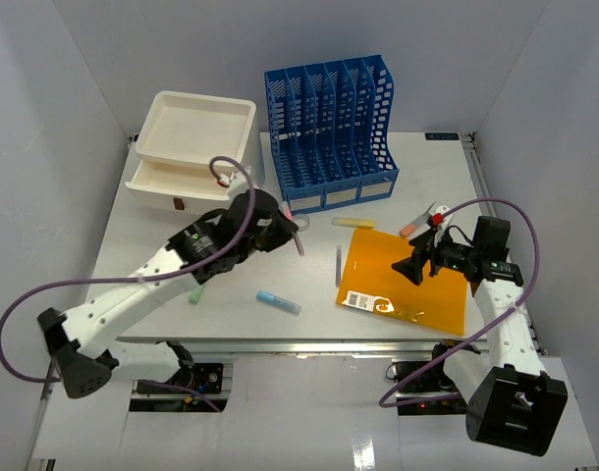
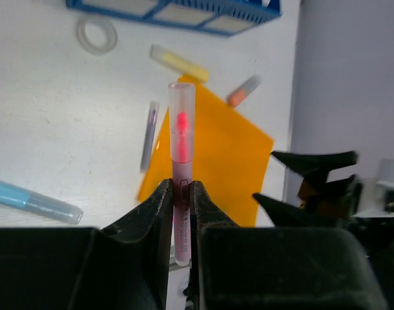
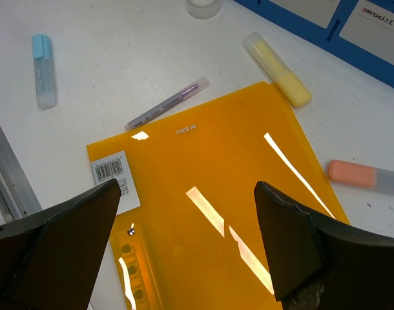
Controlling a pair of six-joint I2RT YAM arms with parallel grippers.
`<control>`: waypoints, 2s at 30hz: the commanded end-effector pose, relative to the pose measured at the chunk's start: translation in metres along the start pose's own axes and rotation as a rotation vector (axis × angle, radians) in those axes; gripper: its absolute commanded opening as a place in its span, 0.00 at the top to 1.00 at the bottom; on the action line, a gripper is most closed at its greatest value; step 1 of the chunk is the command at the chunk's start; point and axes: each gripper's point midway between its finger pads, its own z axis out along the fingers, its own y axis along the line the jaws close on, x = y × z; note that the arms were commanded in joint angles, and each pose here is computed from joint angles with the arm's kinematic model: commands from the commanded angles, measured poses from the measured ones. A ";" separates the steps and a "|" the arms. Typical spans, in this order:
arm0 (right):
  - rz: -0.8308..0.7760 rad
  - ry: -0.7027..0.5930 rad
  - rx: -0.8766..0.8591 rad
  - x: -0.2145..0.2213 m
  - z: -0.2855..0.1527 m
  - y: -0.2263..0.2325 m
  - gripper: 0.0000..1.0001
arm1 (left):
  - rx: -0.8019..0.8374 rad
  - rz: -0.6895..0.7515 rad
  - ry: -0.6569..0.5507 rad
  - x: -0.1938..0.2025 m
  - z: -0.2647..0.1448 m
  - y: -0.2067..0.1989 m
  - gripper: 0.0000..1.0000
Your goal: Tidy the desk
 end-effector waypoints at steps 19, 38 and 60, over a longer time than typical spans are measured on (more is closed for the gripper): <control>-0.028 -0.042 -0.031 -0.010 0.000 0.000 0.10 | -0.367 -0.476 -0.362 -0.231 0.004 0.198 0.92; -0.016 -0.045 -0.046 -0.006 0.001 0.002 0.10 | -0.337 -0.533 -0.351 -0.240 0.025 0.204 0.45; 0.086 0.370 0.194 -0.008 0.110 0.031 0.10 | 0.438 0.188 -0.414 -0.152 -0.088 0.084 0.02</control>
